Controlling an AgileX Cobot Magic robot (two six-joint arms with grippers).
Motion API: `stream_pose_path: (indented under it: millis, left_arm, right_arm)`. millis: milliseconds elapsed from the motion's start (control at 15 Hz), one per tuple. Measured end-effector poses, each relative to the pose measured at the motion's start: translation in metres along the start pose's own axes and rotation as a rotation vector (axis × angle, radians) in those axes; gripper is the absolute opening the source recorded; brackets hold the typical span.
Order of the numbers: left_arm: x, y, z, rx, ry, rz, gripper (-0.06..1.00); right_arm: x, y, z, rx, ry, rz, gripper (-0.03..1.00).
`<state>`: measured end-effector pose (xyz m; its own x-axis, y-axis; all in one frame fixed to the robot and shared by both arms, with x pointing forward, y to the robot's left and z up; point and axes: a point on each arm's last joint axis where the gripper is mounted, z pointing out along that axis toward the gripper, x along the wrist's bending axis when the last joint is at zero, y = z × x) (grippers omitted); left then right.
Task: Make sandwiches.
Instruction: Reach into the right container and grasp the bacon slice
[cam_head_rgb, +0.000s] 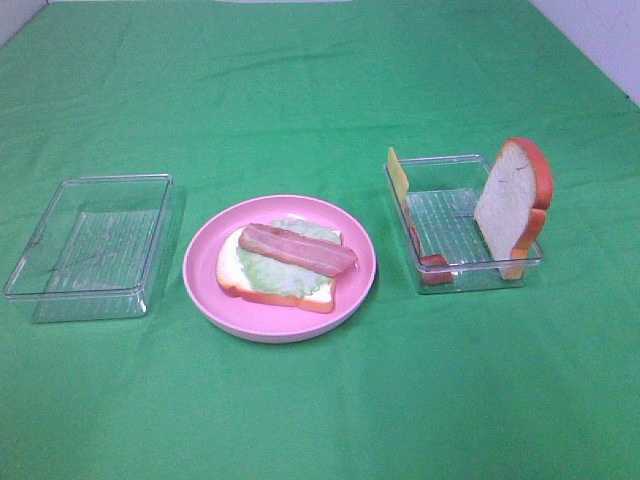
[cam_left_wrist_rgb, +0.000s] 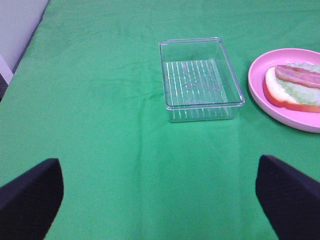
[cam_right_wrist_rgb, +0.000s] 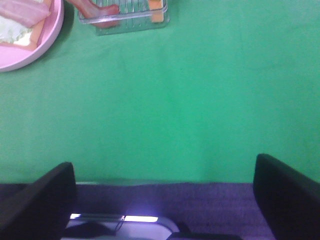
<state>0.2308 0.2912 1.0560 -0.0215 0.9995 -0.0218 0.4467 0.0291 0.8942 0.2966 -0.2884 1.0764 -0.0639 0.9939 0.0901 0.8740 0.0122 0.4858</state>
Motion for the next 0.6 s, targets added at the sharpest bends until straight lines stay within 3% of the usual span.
stream_pose_path:
  millis: [200, 333, 400, 600]
  left_arm:
    - [0.000, 0.000, 0.000, 0.000, 0.000, 0.000, 0.98]
    - [0.000, 0.000, 0.000, 0.000, 0.000, 0.000, 0.98]
    - [0.000, 0.000, 0.000, 0.000, 0.000, 0.000, 0.98]
    - [0.000, 0.000, 0.000, 0.000, 0.000, 0.000, 0.98]
  right_arm:
    - [0.000, 0.055, 0.019, 0.181, 0.019, 0.009, 0.91]
    - [-0.001, 0.081, 0.029, 0.235, 0.020, 0.011, 0.91]
    - [-0.002, 0.110, 0.046, 0.296, 0.027, 0.005, 0.91]
    - [0.015, 0.142, 0.064, 0.332, 0.051, -0.048, 0.91]
